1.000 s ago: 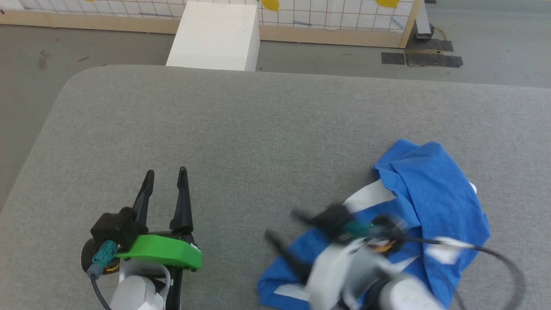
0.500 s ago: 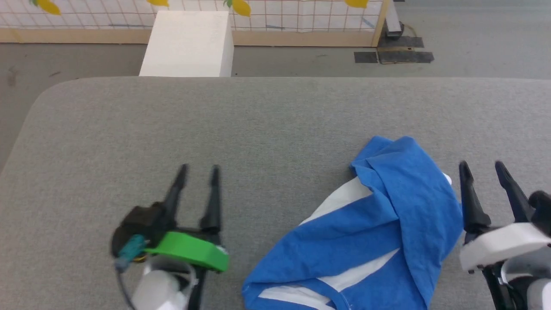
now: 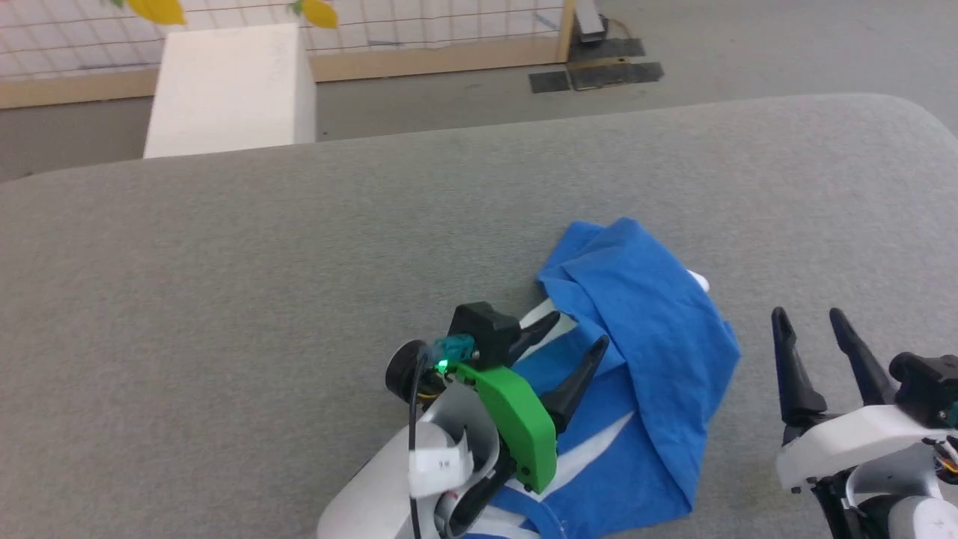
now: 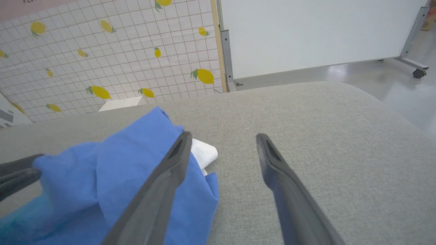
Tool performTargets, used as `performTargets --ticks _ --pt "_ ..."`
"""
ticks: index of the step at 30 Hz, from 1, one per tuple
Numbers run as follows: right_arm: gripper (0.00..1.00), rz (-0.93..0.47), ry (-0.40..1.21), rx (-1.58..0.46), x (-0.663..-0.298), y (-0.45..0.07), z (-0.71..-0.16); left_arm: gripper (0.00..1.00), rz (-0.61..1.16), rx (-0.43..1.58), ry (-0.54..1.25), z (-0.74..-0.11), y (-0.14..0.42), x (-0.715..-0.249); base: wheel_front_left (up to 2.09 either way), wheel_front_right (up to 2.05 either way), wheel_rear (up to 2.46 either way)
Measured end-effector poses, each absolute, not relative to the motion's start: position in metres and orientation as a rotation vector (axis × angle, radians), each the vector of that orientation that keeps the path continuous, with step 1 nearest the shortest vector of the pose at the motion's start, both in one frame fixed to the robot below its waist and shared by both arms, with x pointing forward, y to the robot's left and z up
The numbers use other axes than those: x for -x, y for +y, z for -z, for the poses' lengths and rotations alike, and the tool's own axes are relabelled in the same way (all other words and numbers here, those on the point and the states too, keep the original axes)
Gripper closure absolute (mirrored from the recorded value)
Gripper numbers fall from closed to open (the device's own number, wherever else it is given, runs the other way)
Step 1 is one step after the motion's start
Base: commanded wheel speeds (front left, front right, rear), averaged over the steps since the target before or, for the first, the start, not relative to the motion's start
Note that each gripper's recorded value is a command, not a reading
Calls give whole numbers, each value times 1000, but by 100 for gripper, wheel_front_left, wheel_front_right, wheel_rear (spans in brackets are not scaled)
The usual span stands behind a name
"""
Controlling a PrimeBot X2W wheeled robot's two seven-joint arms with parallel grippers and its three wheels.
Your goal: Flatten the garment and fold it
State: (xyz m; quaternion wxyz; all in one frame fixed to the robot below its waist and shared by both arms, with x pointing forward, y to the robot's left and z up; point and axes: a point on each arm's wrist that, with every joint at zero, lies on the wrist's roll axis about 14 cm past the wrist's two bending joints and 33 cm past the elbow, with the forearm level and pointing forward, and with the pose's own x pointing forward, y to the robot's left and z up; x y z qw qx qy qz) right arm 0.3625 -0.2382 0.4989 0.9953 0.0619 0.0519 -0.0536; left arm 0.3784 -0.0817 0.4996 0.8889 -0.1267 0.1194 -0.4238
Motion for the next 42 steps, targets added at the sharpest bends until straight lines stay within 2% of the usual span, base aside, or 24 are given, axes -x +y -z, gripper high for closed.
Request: performTargets --ticks 6,7,8,9,15,19,24,29,33,34,35,36,39,42 --pt "0 139 110 -141 -352 -246 -494 0 963 232 389 -479 -98 -372 0 0 0" --pt "0 144 111 -141 -351 -248 -494 18 972 227 400 -478 -100 -371 0 0 0" --pt "0 148 111 -141 -350 -249 -493 64 978 223 396 -478 -101 -372 0 0 0" --pt "0 150 112 -141 -349 -249 -493 100 980 223 391 -479 -101 -373 0 0 0" --pt "0 139 110 -146 -353 -246 -492 100 951 234 333 -488 -91 -381 0 0 0" --pt "0 112 105 -152 -361 -238 -493 100 769 306 137 -523 -51 -418 0 0 0" --pt "0 62 101 -157 -371 -222 -494 100 494 320 -61 -559 31 -454 0 0 0" --pt "0 4 98 -164 -379 -204 -496 100 221 280 -31 -537 118 -451 0 0 0" --pt "0 -30 108 -167 -384 -192 -495 100 32 247 142 -485 172 -426 0 0 0" --pt "0 -38 114 -167 -385 -190 -494 95 -1 263 202 -470 179 -417 0 0 0" --pt "0 -47 116 -168 -387 -187 -494 65 -25 289 263 -455 183 -407 0 0 0" --pt "0 -55 120 -168 -388 -184 -493 0 -38 302 304 -445 186 -400 0 0 0" --pt "0 -80 130 -169 -391 -176 -492 0 -82 334 392 -422 195 -381 0 0 0" --pt "0 -104 124 -168 -395 -168 -495 0 -160 332 322 -428 216 -376 0 0 0"
